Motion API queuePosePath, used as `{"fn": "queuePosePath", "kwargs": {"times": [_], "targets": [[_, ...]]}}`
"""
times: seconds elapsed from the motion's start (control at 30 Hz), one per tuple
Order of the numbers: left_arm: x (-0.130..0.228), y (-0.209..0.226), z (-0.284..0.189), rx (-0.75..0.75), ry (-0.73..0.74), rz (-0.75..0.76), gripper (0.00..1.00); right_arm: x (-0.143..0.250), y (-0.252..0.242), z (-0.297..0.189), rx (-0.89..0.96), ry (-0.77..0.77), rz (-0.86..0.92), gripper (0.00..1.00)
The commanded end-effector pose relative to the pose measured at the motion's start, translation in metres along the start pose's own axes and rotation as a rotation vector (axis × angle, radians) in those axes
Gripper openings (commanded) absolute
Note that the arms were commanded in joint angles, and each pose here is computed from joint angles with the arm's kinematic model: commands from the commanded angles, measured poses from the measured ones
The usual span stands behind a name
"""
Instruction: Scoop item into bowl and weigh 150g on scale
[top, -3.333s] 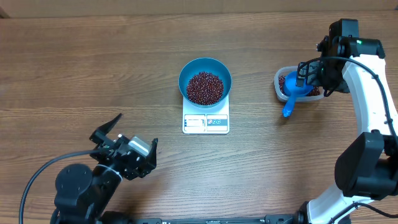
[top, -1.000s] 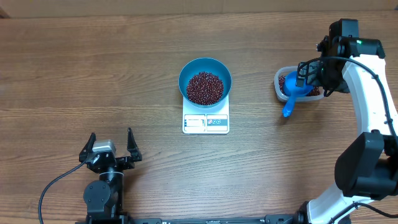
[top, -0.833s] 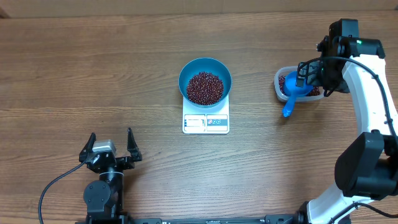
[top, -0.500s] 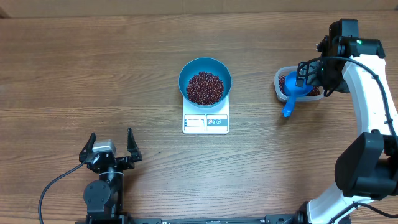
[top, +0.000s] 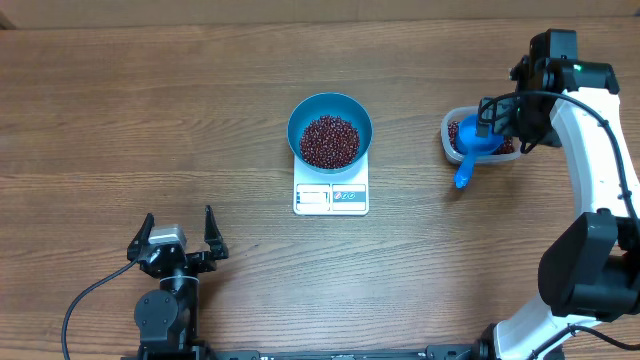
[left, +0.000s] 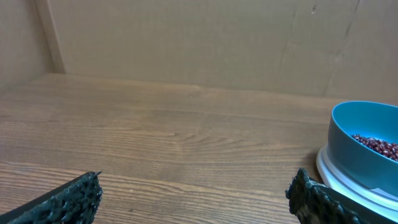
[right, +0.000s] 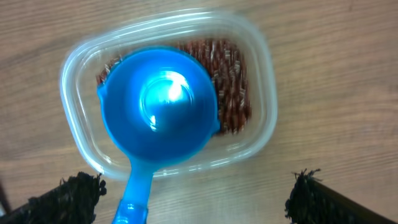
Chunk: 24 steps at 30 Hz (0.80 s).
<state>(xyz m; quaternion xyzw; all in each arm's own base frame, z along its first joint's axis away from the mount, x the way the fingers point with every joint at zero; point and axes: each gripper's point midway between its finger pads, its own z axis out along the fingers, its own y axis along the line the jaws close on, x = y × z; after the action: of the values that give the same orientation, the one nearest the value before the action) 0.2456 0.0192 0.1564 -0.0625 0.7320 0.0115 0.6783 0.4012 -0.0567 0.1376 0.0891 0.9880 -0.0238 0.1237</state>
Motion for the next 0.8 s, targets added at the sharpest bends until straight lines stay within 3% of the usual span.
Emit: {"fn": "queuePosePath", "kwargs": {"times": [0.0, 0.17, 0.3, 0.77], "targets": [[-0.001, 0.001, 0.000, -0.002, -0.007, 0.014, 1.00, -0.020, 0.002, -0.007, -0.016, -0.095, 0.002, 1.00], [-0.001, 0.001, 0.000, -0.002, -0.007, 0.014, 0.99, -0.088, 0.026, -0.026, -0.148, -0.383, -0.011, 1.00], [-0.001, 0.001, 0.000, -0.002, -0.007, 0.014, 0.99, -0.119, 0.034, -0.052, -0.199, -0.542, -0.027, 1.00], [-0.001, 0.001, 0.000, -0.002, -0.007, 0.014, 0.99, -0.122, 0.028, -0.149, -0.158, -0.776, -0.124, 1.00]]}}
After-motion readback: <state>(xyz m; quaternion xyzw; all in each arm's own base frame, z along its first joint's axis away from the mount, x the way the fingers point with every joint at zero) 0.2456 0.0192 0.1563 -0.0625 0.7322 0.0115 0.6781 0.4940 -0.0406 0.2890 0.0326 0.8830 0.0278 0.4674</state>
